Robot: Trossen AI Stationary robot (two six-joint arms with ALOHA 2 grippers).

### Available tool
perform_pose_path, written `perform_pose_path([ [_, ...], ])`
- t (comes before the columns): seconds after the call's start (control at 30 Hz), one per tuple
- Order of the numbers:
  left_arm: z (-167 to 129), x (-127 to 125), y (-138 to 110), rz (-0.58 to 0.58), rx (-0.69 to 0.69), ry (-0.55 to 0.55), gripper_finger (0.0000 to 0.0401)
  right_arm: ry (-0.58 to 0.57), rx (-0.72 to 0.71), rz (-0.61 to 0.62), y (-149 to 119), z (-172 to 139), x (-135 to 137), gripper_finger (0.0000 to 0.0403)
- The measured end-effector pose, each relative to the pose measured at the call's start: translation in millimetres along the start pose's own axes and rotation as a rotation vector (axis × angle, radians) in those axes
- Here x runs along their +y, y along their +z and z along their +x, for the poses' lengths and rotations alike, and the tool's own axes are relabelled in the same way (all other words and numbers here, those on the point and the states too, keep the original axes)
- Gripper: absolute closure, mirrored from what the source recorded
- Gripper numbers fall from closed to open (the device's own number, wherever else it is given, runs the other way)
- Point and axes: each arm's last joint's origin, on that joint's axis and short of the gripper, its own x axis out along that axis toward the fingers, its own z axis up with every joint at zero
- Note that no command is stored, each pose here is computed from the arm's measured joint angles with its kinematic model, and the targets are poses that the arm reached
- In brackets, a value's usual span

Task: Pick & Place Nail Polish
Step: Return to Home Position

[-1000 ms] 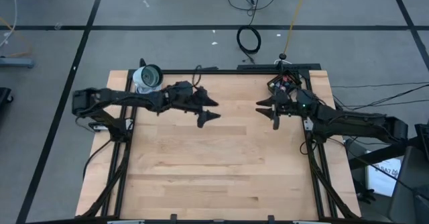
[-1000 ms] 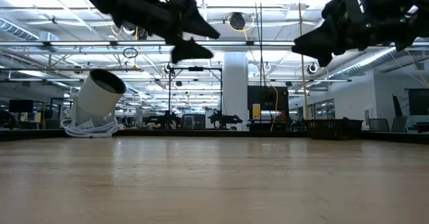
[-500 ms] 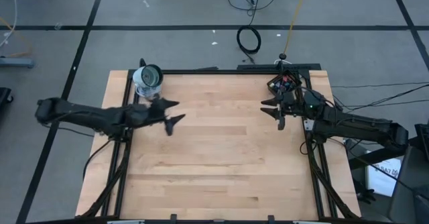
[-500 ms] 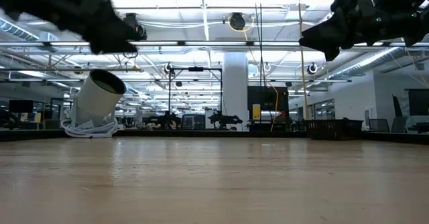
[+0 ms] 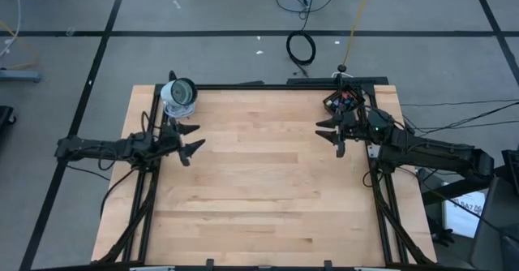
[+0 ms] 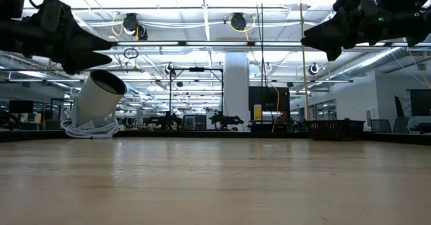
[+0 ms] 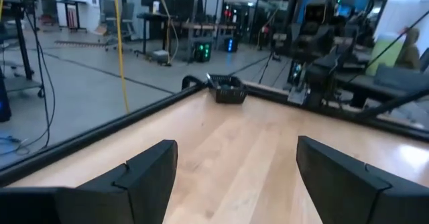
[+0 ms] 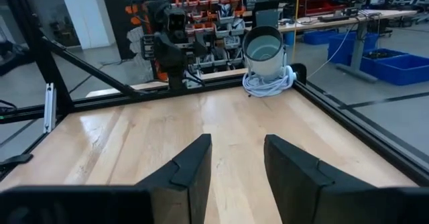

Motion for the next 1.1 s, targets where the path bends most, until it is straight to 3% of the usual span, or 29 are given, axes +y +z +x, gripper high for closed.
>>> perform_pose_path([
  [0.3,-6.5,3.3,-2.8,0.0,0.02,0.003,0.0107,0.01,-0.052,-0.019,3.6,-14.1,4.7,0.0277],
  [0.53,-6.4,3.3,-3.0,0.006,0.021,0.003,0.0107,0.008,-0.087,-0.048,-24.1,-29.1,6.4,0.0277],
  [1.1,-6.4,3.4,-3.2,0.017,0.024,0.005,0.0107,0.0,-0.171,-0.016,-38.2,-49.8,11.1,0.0277],
])
